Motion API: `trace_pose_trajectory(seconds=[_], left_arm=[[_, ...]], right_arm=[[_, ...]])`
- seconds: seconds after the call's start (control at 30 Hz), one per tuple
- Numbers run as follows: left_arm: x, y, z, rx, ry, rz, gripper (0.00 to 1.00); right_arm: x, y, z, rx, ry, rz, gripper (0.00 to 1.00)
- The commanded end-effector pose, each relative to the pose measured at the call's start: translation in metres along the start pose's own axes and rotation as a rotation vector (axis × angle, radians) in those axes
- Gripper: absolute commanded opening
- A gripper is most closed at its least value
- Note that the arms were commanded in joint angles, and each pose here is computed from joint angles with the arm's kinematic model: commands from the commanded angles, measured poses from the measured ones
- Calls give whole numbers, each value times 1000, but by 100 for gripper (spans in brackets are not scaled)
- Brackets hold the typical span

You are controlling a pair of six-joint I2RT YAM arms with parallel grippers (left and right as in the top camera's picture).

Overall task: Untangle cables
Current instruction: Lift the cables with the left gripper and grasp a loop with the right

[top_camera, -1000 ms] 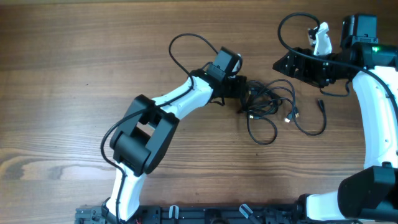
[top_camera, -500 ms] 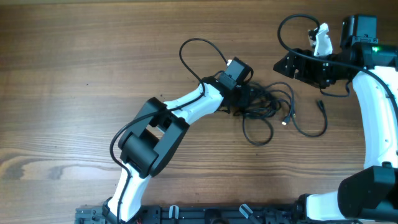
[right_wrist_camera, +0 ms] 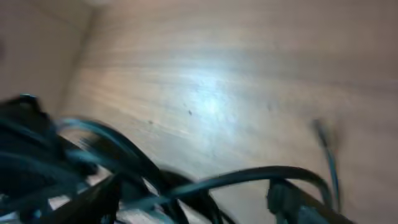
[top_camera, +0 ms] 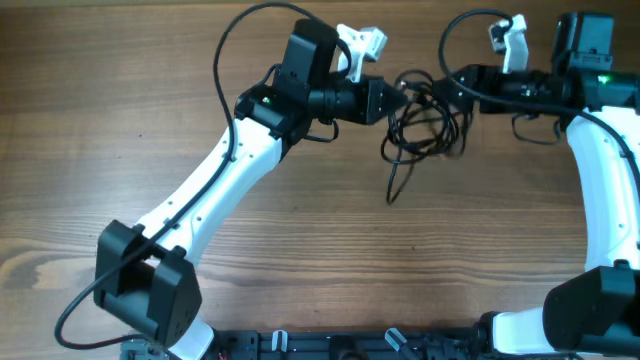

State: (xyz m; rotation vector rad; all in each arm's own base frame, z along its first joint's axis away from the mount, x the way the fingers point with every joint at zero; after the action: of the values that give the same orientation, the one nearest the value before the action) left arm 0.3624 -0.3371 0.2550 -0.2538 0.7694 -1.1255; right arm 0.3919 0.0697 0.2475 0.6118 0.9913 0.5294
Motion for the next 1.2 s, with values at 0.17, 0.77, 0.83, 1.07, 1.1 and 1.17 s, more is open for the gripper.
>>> trace_pose_trajectory(seconds=[0.17,0.77,0.83,1.07,1.1,1.17], left_arm=[[-5,-5,-3,-25,23,-96,4],[-19,14,12,-36,-34,-70,4],[-19,22,13,-40,-44,-23,4],[-19,40,6,-77,-30,87,4],[-19,40,7,-77,-30,87,4],[-19,40,7,-75,-33,86,4]], right_arm=[[-7,26,-8,-161,16,131,60],[-7,11,-29,115,99,33,59],[-7,-4,-28,236,84,-63,59],[-15,-9,-22,306,39,-154,59],[-13,-7,-26,305,53,-155,59],[-9,-6,-37,309,93,-176,59]])
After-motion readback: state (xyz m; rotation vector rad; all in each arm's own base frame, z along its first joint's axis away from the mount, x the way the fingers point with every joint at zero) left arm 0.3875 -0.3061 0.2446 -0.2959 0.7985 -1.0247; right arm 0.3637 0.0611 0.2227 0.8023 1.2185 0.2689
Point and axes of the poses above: each gripper's point midway between its finger pads, its own x axis out along the fingers, its own y axis along the line the jaws close on, z = x × y, the point moved 1 cm from there along -x, back along the fingers, and after that the axes turned 15 degrees about x, right-handed, at the moved point
